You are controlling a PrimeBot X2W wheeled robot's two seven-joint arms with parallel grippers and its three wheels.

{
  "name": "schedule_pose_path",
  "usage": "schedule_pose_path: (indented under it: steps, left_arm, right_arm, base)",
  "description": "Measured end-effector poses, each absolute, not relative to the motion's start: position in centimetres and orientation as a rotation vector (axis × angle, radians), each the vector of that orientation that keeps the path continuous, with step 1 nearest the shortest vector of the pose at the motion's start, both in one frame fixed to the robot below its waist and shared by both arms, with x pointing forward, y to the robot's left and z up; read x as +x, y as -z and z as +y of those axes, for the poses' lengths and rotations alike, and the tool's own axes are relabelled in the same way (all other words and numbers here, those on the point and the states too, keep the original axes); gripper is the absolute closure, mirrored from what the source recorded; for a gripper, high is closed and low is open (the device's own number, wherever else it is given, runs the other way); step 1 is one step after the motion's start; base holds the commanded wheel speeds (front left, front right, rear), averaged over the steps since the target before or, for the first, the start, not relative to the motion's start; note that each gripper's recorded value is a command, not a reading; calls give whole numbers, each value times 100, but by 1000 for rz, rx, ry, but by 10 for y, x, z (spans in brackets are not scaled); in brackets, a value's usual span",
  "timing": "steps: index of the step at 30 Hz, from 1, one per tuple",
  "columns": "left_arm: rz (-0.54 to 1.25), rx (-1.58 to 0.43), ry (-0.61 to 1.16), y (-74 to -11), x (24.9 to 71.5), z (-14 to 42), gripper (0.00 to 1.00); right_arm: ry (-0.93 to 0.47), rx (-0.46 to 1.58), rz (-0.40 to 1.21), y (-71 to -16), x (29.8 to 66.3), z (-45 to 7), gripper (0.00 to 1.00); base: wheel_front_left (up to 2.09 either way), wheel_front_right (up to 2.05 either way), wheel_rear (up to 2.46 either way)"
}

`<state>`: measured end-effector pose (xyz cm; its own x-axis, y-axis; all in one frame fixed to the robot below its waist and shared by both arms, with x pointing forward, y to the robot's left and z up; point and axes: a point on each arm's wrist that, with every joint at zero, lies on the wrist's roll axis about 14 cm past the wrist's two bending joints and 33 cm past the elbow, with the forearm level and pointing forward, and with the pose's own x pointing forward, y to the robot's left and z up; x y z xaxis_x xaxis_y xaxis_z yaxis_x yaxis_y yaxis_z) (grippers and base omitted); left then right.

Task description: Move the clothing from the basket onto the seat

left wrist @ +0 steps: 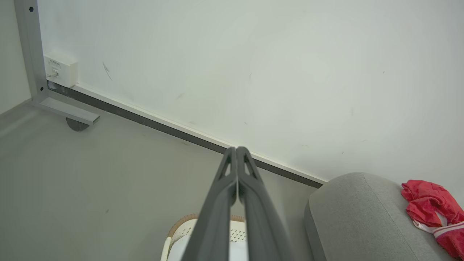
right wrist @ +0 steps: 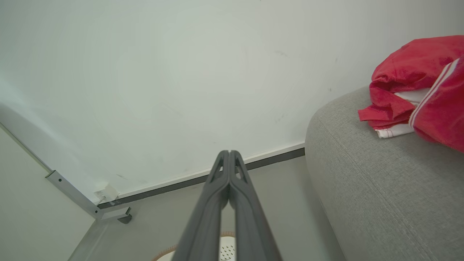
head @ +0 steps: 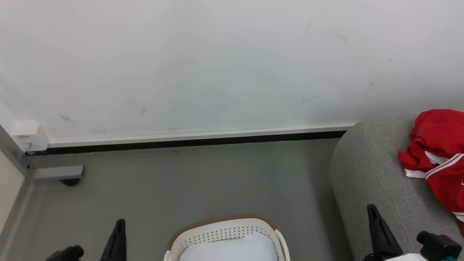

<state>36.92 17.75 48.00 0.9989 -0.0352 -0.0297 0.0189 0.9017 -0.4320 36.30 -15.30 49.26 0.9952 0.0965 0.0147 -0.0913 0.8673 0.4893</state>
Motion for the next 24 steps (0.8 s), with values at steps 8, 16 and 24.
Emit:
schedule_pose_path:
  steps: [8, 16, 24]
  left_arm:
    - [49, -571, -1, -480, 371, 182, 100]
    - [58, -684, -19, -480, 373, 185, 100]
    - [61, -787, -31, -481, 375, 188, 100]
  right_arm:
    - [-64, 630, 27, -491, 365, -161, 100]
    - [-34, 740, 37, -489, 367, -168, 100]
    - [-13, 836, 43, -489, 369, -174, 100]
  base:
    - [0, 0, 0]
    - [0, 0, 0]
    - [0, 0, 0]
